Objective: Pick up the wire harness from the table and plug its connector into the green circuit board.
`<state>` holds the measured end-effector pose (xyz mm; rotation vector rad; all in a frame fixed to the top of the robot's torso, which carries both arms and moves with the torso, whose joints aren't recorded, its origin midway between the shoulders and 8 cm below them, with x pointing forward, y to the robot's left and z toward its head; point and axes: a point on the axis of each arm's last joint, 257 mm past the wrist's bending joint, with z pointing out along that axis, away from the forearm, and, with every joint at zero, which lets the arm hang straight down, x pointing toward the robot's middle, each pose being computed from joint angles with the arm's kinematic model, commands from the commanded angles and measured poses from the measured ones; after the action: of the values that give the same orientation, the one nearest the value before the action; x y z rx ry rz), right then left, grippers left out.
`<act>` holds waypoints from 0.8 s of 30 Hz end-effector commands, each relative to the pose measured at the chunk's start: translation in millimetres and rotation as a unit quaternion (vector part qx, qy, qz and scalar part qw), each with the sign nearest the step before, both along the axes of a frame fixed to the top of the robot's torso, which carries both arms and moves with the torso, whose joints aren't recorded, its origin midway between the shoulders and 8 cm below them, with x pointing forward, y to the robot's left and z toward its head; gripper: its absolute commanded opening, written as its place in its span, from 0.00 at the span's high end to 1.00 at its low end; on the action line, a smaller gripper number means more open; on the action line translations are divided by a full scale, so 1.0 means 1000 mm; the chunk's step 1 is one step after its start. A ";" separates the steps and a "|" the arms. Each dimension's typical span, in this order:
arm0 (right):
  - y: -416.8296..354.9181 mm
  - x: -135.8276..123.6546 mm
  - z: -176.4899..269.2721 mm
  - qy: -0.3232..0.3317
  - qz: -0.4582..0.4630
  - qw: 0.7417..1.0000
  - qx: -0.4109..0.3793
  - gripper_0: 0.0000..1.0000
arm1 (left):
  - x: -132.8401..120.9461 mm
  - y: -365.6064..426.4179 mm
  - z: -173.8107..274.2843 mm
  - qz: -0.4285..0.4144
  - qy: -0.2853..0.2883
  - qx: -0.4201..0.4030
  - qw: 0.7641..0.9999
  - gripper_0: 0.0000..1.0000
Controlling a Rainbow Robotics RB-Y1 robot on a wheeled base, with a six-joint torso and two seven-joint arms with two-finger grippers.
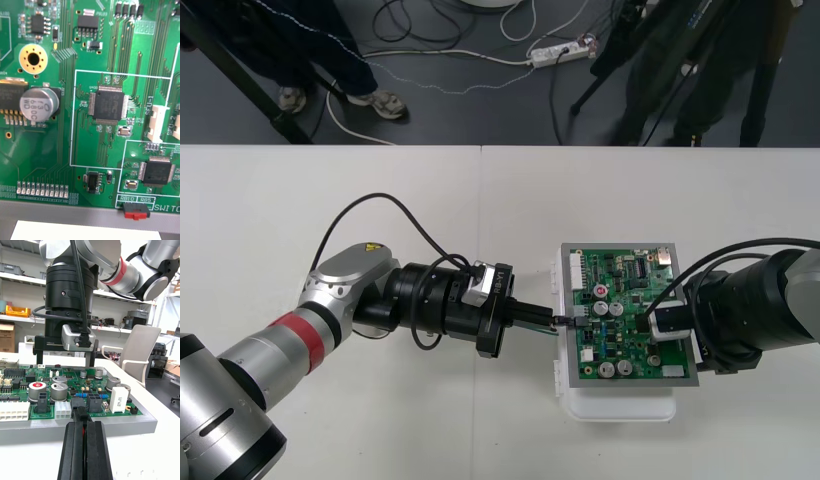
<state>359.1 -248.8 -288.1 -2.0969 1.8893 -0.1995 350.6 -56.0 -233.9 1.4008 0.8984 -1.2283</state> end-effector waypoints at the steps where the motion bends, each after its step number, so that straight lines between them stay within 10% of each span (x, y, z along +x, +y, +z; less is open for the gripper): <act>1: 0.015 0.004 0.009 -0.003 -0.004 1.000 0.015 0.00 | -0.006 -0.024 0.018 -0.024 -0.053 -0.016 0.998 1.00; 24: 0.016 0.004 0.008 -0.003 -0.001 1.000 0.016 0.00 | -0.005 -0.037 0.019 -0.016 -0.059 -0.022 0.998 1.00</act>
<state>359.2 -248.1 -288.0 -2.0785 1.9073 -0.1898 352.6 -59.9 -234.1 1.3963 0.9039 -1.2196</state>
